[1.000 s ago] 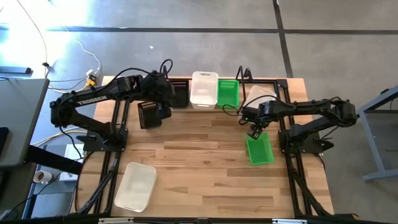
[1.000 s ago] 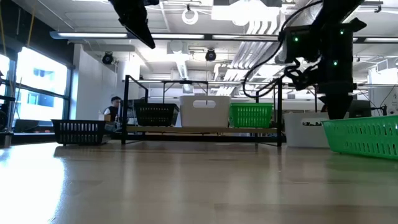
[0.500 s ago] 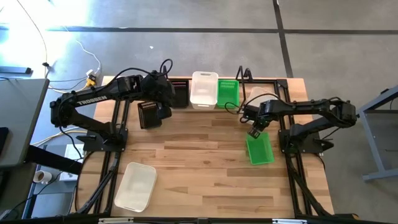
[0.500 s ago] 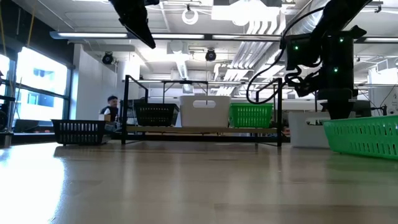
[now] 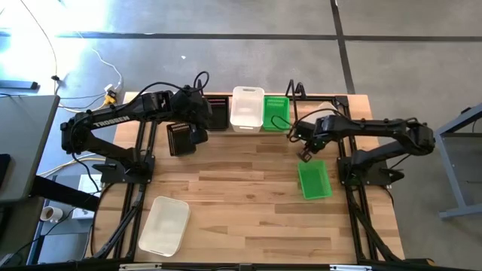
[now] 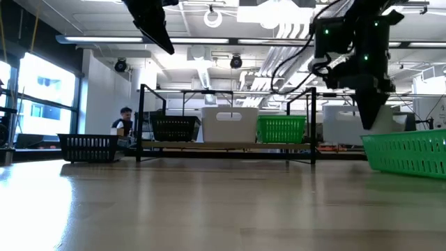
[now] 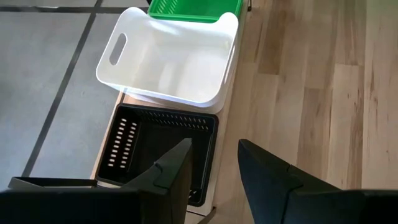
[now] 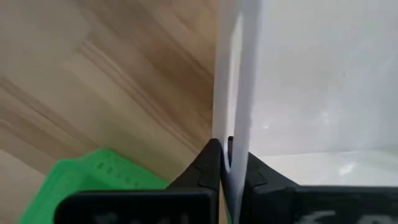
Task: Stack baskets on shelf by color
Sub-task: Stack the top white bin on top of the other white bin on the shelf
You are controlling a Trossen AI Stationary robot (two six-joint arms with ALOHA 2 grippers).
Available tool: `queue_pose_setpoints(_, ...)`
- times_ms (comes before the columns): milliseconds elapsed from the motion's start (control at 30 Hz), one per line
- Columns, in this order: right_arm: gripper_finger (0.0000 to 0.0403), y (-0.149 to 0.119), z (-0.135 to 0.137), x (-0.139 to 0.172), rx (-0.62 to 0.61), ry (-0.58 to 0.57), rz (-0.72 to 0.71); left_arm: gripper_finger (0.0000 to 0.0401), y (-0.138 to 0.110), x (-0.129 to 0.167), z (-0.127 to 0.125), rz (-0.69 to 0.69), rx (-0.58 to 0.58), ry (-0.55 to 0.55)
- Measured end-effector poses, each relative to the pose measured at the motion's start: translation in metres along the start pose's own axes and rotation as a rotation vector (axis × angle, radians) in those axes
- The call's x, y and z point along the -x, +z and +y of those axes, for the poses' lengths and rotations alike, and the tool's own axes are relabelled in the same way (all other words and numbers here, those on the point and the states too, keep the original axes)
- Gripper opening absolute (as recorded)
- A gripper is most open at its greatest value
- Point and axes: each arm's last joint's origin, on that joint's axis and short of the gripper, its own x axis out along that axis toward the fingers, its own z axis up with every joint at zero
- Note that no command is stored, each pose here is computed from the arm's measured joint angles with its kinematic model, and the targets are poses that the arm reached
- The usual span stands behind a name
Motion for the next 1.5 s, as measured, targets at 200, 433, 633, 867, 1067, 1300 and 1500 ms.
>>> queue_pose_setpoints(200,0.0000,-0.003,0.000,0.032,-0.133,-0.011,-0.064,0.0120,0.000,0.000,0.000,0.000,0.000,0.000)
queue_pose_setpoints(433,0.0000,-0.004,-0.005,0.073,-0.246,-0.098,-0.132,0.0120,0.000,0.000,0.000,0.000,0.000,-0.001)
queue_pose_setpoints(633,0.0000,0.004,-0.010,0.110,-0.269,-0.130,-0.269,0.0120,0.000,0.000,0.000,0.000,0.006,-0.001)
queue_pose_setpoints(867,0.0000,0.016,-0.019,0.151,-0.232,-0.139,-0.452,0.0120,0.000,0.000,0.000,0.005,0.120,-0.002)
queue_pose_setpoints(1067,0.0000,0.034,-0.026,0.185,-0.162,-0.136,-0.642,0.0120,-0.003,0.000,0.000,0.031,0.232,0.004)
queue_pose_setpoints(1300,0.0000,0.070,-0.022,0.208,0.019,-0.192,-0.748,0.0119,-0.013,0.001,-0.002,0.136,0.343,0.019)
queue_pose_setpoints(1500,0.0000,0.106,-0.010,0.210,0.233,-0.217,-0.720,0.0119,-0.021,0.002,-0.003,0.216,0.406,0.048)
